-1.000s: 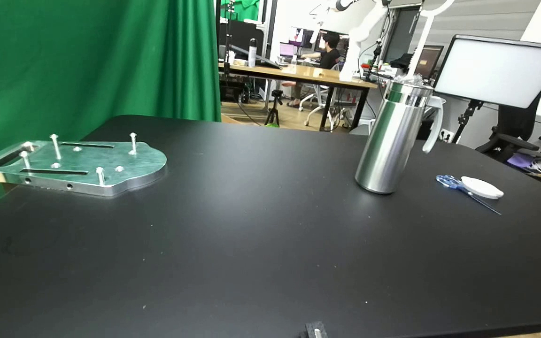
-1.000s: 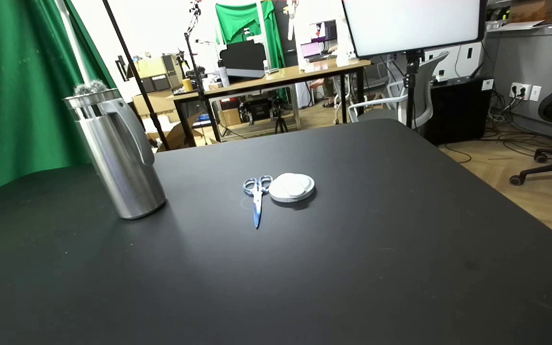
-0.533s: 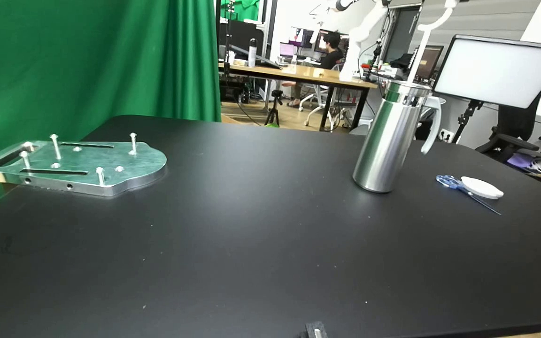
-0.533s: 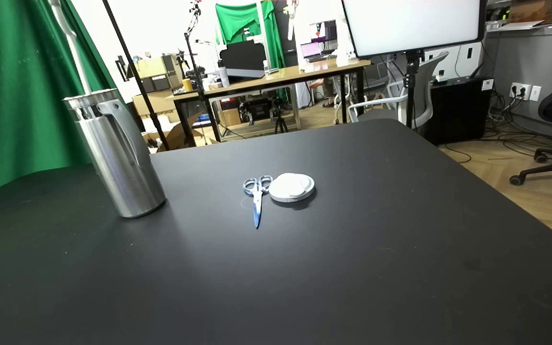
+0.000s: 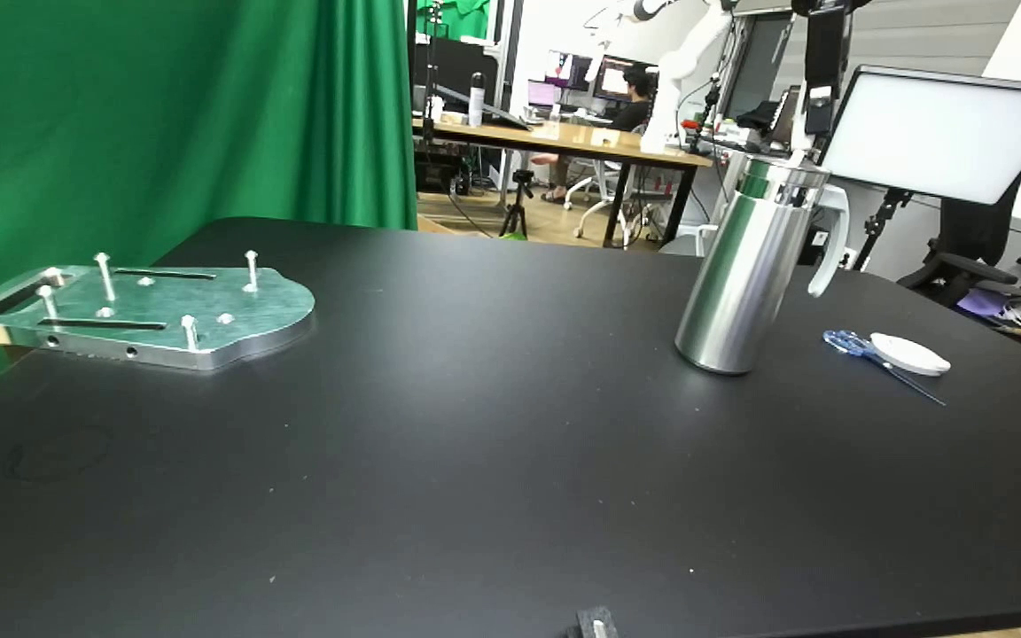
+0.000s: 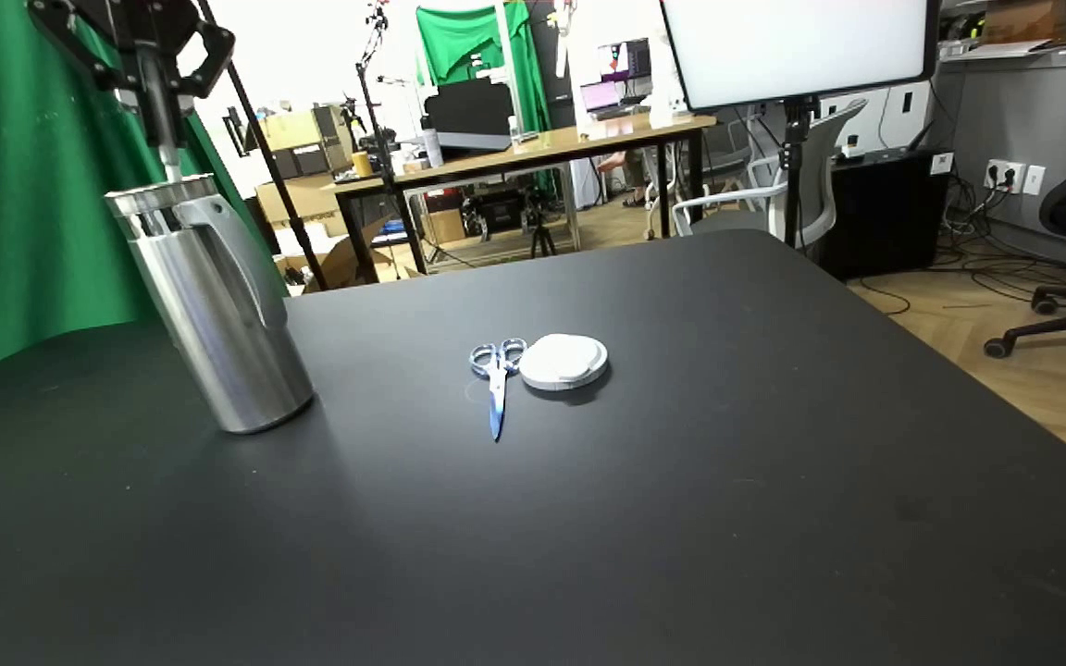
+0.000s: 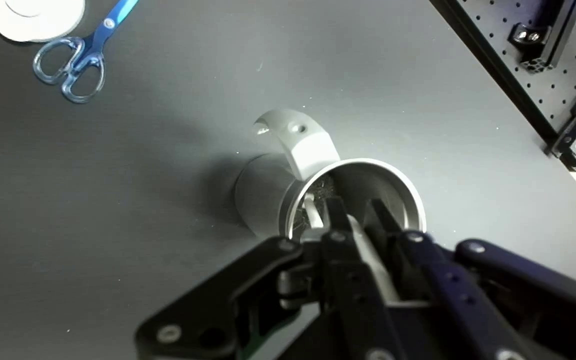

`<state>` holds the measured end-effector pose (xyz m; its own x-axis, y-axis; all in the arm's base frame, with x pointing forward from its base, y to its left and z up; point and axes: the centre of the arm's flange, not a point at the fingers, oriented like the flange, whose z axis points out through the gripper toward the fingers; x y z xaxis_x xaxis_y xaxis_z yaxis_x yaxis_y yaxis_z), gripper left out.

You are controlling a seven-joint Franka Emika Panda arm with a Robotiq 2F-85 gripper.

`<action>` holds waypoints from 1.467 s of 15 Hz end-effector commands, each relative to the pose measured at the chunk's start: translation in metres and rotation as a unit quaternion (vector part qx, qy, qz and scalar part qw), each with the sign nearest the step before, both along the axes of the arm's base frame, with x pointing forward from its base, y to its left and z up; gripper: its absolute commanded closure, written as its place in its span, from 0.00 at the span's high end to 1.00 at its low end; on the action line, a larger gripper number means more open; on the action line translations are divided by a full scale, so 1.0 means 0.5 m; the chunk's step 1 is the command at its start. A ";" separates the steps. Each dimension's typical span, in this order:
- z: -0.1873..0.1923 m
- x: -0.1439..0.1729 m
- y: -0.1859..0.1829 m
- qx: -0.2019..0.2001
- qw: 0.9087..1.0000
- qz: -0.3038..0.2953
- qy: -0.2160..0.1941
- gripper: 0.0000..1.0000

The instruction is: Move the white object inside the silver jar up and down

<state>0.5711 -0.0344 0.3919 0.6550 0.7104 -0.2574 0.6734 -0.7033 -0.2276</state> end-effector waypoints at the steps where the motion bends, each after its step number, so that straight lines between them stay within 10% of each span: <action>1: 0.062 -0.006 -0.003 -0.005 1.000 -0.004 -0.017 0.04; 10: 0.210 -0.043 -0.010 -0.001 0.997 0.000 -0.073 0.04; 22: 0.051 -0.025 0.004 -0.013 1.000 0.003 -0.011 0.04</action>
